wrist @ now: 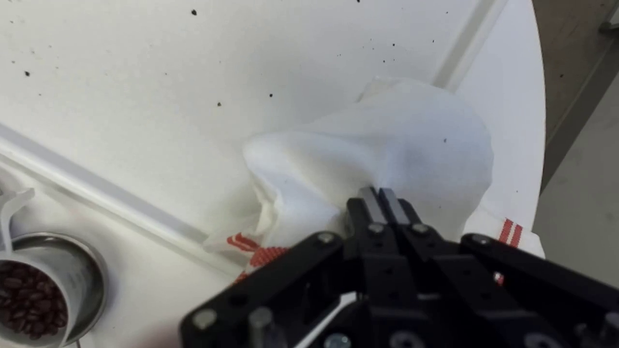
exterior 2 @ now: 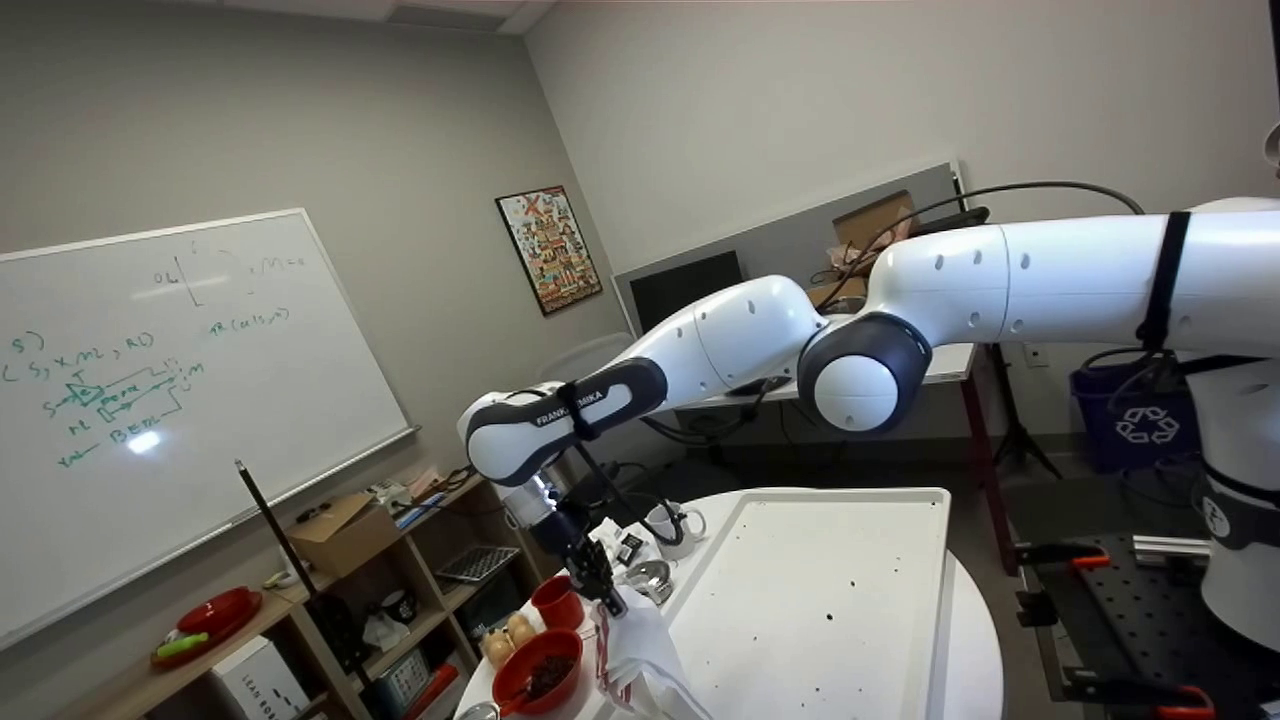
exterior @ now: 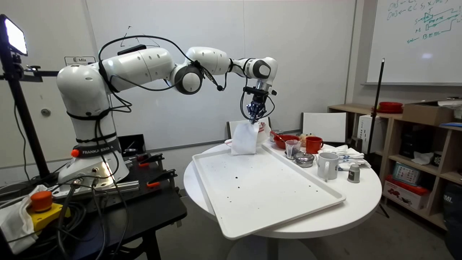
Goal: Pick up the cloth from the table and clean the tray
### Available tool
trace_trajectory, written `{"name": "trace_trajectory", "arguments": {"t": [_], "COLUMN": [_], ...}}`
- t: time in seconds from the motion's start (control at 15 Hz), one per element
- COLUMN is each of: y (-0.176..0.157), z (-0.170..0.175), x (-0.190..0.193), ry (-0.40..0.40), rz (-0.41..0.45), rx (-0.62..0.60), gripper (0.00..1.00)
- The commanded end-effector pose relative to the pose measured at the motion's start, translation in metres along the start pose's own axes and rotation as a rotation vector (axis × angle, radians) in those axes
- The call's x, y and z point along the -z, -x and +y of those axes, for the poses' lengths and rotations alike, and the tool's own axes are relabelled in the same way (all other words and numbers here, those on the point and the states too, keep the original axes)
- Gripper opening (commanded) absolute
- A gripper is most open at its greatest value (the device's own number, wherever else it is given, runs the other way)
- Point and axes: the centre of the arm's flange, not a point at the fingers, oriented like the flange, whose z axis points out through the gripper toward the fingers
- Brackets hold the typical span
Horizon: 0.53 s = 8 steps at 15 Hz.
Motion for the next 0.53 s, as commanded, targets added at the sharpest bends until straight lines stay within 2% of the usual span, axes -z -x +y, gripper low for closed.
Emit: {"name": "trace_trajectory", "arguments": {"t": [0.0, 0.2, 0.47], "y": [-0.018, -0.002, 0.015], "z": [0.015, 0.028, 0.052], "x": [-0.024, -0.056, -0.087], "ry": [-0.016, -0.011, 0.042], "rz": [-0.067, -0.116, -0.168], "rx": [-0.004, -0.013, -0.071], "gripper": [0.01, 0.01, 0.01]}}
